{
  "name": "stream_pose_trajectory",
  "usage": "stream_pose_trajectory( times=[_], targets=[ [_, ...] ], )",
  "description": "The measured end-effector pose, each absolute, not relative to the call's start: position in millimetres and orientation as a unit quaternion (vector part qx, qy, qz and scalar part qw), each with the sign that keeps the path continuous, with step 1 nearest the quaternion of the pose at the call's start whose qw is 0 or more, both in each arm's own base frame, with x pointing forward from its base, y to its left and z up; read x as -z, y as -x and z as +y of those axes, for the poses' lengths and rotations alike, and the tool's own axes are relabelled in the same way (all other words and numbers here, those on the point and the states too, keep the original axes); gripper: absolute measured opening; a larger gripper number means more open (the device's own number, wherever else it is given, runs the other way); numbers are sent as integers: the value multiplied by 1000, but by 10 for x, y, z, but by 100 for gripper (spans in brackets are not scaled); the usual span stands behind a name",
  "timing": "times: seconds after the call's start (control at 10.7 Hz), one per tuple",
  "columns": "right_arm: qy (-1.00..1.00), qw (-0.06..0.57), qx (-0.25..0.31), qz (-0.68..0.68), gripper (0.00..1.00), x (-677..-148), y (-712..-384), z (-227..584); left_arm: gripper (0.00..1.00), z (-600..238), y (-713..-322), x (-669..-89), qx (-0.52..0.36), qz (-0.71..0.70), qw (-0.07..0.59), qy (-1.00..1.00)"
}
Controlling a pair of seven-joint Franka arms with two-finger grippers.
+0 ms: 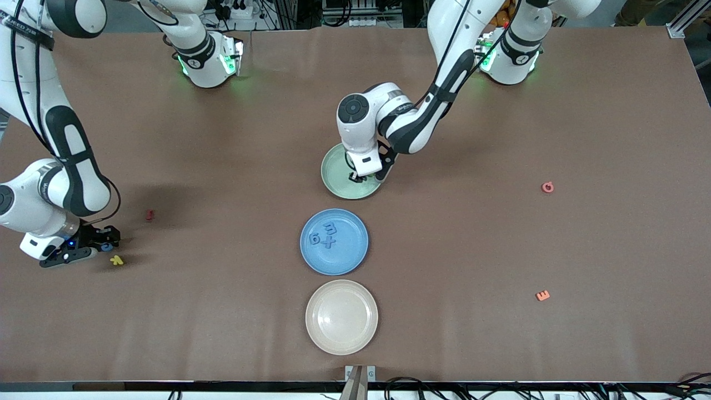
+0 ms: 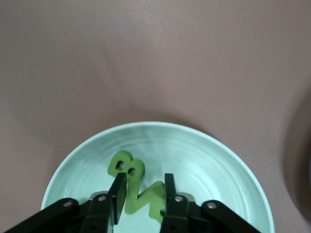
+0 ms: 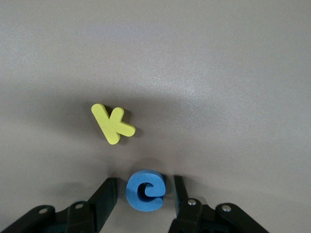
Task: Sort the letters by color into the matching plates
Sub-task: 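Place the green N on the green plate with the left gripper, then grasp the blue c and place it on the blue plate with the right gripper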
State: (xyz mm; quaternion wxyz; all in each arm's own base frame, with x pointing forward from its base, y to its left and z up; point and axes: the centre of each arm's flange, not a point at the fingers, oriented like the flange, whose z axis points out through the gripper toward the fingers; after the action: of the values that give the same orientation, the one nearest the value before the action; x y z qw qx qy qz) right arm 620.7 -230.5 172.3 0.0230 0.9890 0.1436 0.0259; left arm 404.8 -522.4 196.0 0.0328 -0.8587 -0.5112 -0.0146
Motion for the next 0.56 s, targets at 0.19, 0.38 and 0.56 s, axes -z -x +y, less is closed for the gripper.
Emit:
stream_pose_trajectory(
  times=[0.19,0.38,0.56],
  targets=[
    [-989,23,-26,143,46,-1737,-6200,-2317,61,-5200,-4062,-1873,15,-510,39,859],
    [-989,23,-27,142,38,-1750,-6198,-2321,89,-5181,-4123,-1895,17,-506,36,862],
    [-989,23,-28,141,36,-1764,-6190,-2331,100,-5095,-4262,-1919,18,-488,34,872]
  ],
)
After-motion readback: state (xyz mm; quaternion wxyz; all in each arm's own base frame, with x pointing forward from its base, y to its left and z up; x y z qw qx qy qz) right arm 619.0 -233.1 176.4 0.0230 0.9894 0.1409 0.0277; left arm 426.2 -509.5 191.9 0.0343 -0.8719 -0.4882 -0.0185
